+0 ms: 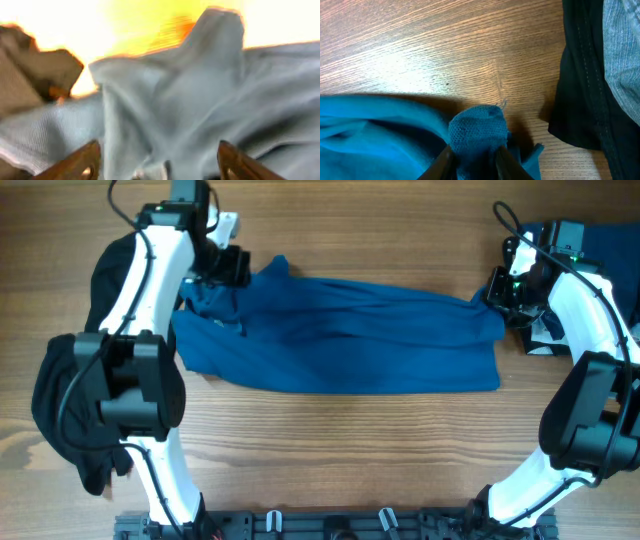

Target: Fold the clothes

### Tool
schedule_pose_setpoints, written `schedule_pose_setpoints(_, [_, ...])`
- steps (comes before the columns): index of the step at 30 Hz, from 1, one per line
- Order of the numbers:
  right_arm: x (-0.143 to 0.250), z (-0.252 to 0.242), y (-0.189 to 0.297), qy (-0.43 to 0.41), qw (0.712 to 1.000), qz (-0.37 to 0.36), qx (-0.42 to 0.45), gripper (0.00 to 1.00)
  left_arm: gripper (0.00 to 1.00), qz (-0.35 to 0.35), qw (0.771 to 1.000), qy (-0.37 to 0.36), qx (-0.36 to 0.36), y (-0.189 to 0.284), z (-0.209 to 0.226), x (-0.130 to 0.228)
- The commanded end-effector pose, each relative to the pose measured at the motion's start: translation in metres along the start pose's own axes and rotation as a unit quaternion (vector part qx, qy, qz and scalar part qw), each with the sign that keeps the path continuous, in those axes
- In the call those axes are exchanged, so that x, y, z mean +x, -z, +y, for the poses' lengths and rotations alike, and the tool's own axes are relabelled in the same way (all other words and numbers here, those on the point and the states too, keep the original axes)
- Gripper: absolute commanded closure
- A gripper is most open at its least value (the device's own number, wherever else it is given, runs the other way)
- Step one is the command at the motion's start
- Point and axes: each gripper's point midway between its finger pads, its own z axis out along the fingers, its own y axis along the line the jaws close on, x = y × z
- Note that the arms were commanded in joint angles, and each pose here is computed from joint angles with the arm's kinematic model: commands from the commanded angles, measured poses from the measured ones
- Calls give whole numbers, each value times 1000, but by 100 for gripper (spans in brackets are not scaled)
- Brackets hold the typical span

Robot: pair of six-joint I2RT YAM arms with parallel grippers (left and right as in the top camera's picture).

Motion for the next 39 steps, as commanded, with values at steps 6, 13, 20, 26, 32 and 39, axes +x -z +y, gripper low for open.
schedule_pose_setpoints(6, [-7,3,-1,12,1000,-4,-11,76,28,24,999,-18,-15,-62,14,1])
schedule_pose_setpoints(13, [-8,3,-1,13,1000,-6,-11,75,60,8,999,-1,-34,-76,24,-8])
schedule_pose_setpoints(20, [-14,3,-1,25,999,-18,-10,85,96,-22,998,20,-62,-75,34,-23])
schedule_pose_setpoints(26, [-47,8,5,58,995,-83,-14,96,96,-88,990,48,-104,-31,48,-59])
schedule_pose_setpoints(32, [-102,22,41,94,981,-168,-18,96,96,-204,972,40,-109,58,40,-117])
schedule_pose_setpoints(39, [-162,42,101,127,955,-268,-20,96,96,-277,949,43,-142,118,45,-146])
